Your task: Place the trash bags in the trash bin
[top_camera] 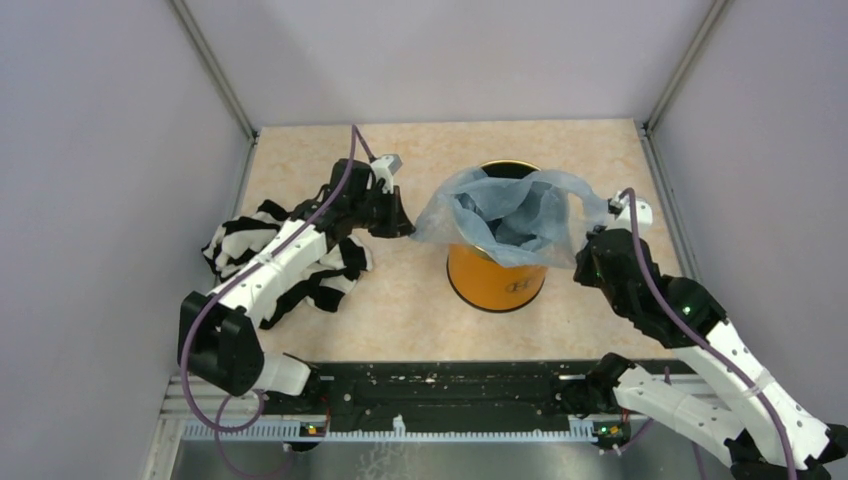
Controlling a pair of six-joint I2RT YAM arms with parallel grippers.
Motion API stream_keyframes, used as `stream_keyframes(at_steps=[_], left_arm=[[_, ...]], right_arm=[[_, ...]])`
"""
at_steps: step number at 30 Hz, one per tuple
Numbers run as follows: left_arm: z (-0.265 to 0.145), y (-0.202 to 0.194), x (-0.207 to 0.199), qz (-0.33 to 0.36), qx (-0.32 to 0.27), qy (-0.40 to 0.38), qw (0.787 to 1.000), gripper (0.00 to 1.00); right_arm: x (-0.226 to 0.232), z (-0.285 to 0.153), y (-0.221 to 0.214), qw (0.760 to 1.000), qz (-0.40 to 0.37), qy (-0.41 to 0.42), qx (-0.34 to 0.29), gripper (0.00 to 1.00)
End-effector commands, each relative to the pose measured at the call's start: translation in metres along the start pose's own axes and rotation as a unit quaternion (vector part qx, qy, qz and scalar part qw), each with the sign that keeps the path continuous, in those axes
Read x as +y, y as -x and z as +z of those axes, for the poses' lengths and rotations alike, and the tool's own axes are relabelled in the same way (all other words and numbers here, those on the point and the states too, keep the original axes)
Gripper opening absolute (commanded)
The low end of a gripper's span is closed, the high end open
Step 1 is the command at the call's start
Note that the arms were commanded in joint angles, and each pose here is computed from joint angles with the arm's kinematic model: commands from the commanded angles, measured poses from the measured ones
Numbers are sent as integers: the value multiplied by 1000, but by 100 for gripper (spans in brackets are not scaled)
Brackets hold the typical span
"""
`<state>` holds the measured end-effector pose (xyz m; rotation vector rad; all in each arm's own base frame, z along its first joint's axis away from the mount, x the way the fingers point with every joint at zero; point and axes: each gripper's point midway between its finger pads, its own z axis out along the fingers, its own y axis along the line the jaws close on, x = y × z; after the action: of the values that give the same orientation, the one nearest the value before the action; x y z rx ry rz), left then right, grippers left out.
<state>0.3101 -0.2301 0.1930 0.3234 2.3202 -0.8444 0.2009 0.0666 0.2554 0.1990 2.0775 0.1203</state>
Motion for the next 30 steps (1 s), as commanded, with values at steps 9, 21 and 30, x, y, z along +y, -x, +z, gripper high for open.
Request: stream_keyframes(at_steps=[9,21,30], left_arm=[[35,14,3,-8,18,-10,1000,0],[40,31,37,-5,7,42,999,0],[25,44,75,-20,-3,82,996,0]], right_arm=[[4,40,-27,999,-13,-37,12,0],[78,68,-28,994,-35,102,23,7],[124,65,-43,985,-73,154,38,10]])
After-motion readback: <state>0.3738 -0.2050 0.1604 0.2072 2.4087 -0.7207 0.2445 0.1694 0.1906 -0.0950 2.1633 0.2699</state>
